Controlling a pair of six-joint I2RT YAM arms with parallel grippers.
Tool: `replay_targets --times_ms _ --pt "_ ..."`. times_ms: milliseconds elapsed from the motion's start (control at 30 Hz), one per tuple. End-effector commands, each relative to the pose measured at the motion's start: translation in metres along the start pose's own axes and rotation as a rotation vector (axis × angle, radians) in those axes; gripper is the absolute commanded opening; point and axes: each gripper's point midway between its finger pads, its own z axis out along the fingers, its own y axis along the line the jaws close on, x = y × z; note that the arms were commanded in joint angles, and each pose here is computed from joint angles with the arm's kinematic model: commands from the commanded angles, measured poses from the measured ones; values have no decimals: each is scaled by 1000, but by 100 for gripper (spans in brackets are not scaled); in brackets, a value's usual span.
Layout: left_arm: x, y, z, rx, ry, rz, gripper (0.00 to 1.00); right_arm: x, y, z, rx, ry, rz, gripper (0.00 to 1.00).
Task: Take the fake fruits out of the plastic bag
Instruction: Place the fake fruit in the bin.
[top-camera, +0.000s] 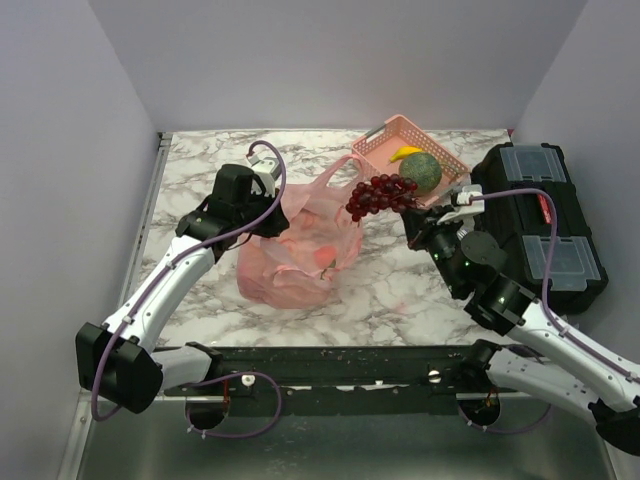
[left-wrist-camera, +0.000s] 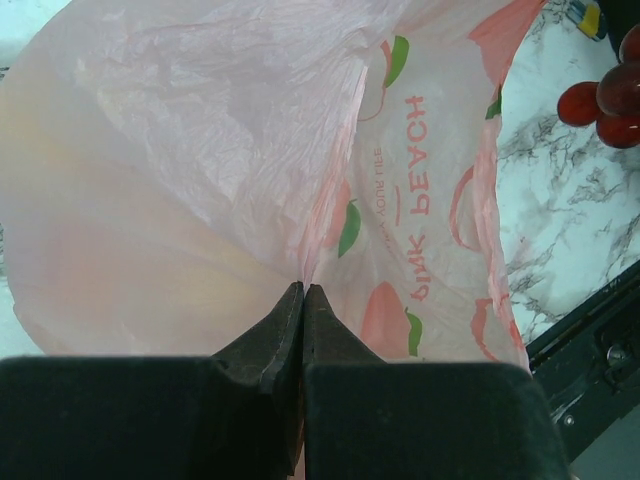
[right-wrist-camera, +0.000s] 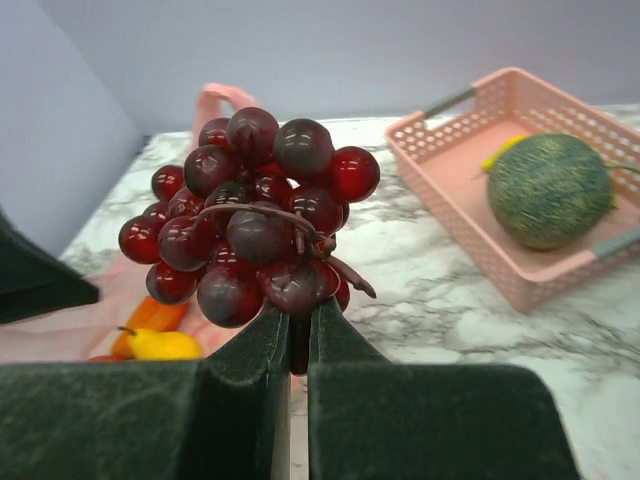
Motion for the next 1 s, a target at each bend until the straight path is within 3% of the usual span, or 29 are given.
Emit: replay_targets --times_ms 0,333,600,967 --pt "-9 -3 -1 -1 -7 -4 0 10 -44 -7 211 -23 -48 1" --pt "-8 0 -1 -20 -4 -2 0 14 -83 -23 393 -94 -8 1" --pt "-8 1 0 -22 -4 -2 0 43 -96 -10 508 -42 -46 1" --pt "-11 0 -5 -26 -22 2 0 34 -95 84 448 2 8 1"
